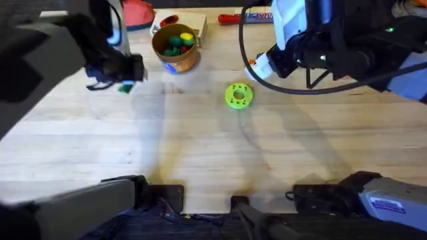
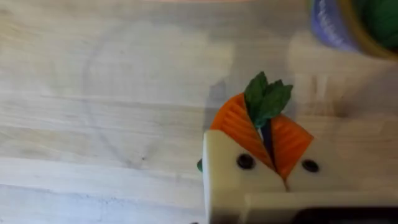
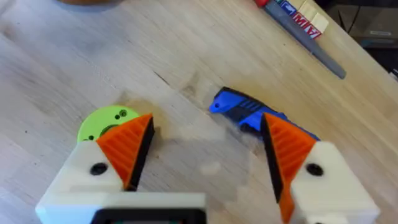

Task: Pick up the gripper from the table and insert it into the empty holder that is missing its gripper. Then pick up a screw, insert it into the mounting hole, and use the screwdriver to tighten it. Finally, clean up the table by picking up the vegetable and placing it into the bucket.

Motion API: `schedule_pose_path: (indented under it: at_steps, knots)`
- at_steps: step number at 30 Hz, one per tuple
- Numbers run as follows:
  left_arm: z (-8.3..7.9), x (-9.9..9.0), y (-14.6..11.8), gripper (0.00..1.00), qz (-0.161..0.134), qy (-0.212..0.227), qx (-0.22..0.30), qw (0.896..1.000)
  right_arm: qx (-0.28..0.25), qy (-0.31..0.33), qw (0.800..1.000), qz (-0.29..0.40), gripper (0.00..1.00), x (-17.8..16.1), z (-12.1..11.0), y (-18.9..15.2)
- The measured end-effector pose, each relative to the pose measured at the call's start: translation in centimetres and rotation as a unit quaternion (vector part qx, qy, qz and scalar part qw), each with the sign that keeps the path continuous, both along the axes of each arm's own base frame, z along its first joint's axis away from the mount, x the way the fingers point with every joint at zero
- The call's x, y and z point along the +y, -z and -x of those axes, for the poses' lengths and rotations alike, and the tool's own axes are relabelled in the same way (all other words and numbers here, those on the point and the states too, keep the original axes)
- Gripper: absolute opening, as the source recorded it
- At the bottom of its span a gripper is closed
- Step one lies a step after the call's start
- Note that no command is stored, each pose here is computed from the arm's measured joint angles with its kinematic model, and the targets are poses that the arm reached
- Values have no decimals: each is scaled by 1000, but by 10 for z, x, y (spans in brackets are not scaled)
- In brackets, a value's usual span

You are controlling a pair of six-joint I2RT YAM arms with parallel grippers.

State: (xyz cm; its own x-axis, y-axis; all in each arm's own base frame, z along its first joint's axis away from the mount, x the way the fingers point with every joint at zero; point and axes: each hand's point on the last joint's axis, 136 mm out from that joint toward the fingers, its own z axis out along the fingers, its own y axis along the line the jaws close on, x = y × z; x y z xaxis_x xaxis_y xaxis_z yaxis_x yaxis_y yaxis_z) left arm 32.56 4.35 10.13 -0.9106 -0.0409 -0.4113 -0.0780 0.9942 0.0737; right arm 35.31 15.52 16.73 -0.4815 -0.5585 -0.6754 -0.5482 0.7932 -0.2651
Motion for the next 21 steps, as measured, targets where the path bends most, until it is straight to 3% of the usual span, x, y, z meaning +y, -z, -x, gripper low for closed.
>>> schedule_pose_path:
  at_steps: [3, 5, 6, 7, 10, 14, 17, 21]
  knots:
    - [-25, 0, -53, 24, -5, -3, -97, 995, 0, 0, 1000, 0, 991, 0, 0, 0]
    - [-39, -4, -90, 24, 4, -11, -171, 985, 0, 0, 1000, 0, 991, 0, 0, 0]
    - [-44, -6, -104, 24, 12, -15, -198, 980, 0, 0, 1000, 0, 991, 0, 0, 0]
    - [-58, -20, -130, 24, 54, -20, -259, 964, 0, 0, 1000, 0, 992, 0, 0, 0]
    - [-69, -35, -132, 24, 96, -25, -271, 958, -2, 0, 1000, -1, 991, 0, -1, -1]
    - [-81, -58, -108, 24, 132, -24, -243, 961, -4, 0, 1000, -2, 991, 1, -1, -2]
    - [-92, -69, -88, 24, 145, -20, -225, 963, -3, 2, 1000, -4, 991, 1, -1, -2]
    - [-102, -71, -75, 57, 151, -24, -220, 964, -2, 4, 1000, -6, 991, 1, -1, -2]
